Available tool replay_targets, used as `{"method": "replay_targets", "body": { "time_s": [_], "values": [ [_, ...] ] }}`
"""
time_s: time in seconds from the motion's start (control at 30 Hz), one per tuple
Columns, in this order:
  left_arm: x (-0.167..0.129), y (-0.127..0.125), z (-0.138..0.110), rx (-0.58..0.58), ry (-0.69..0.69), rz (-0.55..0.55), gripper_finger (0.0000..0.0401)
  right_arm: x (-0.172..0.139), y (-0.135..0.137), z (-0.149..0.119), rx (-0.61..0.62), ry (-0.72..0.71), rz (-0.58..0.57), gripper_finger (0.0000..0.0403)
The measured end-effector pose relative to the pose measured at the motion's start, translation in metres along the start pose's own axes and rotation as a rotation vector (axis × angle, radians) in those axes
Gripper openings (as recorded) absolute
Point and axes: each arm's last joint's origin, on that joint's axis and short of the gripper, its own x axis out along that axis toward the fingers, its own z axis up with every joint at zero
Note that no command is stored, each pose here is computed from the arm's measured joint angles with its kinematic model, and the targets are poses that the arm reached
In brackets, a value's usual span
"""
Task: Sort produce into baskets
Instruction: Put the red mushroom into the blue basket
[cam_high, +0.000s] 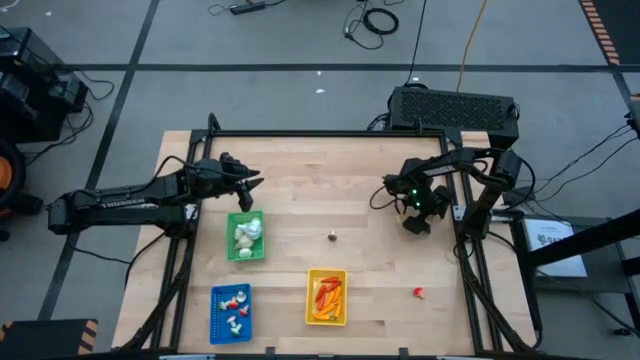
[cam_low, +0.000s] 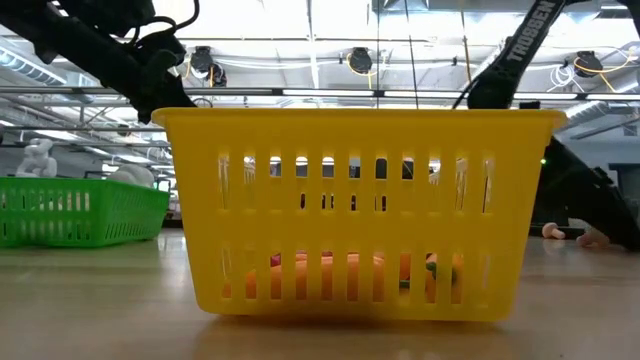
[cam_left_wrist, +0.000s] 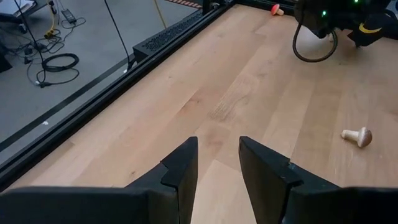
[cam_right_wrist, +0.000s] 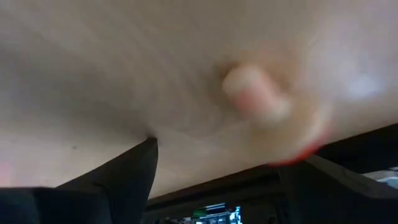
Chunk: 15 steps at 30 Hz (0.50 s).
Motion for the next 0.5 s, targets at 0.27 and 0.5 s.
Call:
{"method": "replay_targets", "body": {
  "time_s": [0.27,0.5],
  "values": [
    [0.0,0.0,0.0,-0.002,-0.003,-0.001,0.0125,0.002,-0.002,0.003,-0.051,-0.037,-0.015,0.0283],
    [0.0,0.0,0.0,-0.021,-0.004,-0.001,0.0125,-0.028,0.001,0.013,-0.129,-0.143,-0.125,0.0277]
  ]
}}
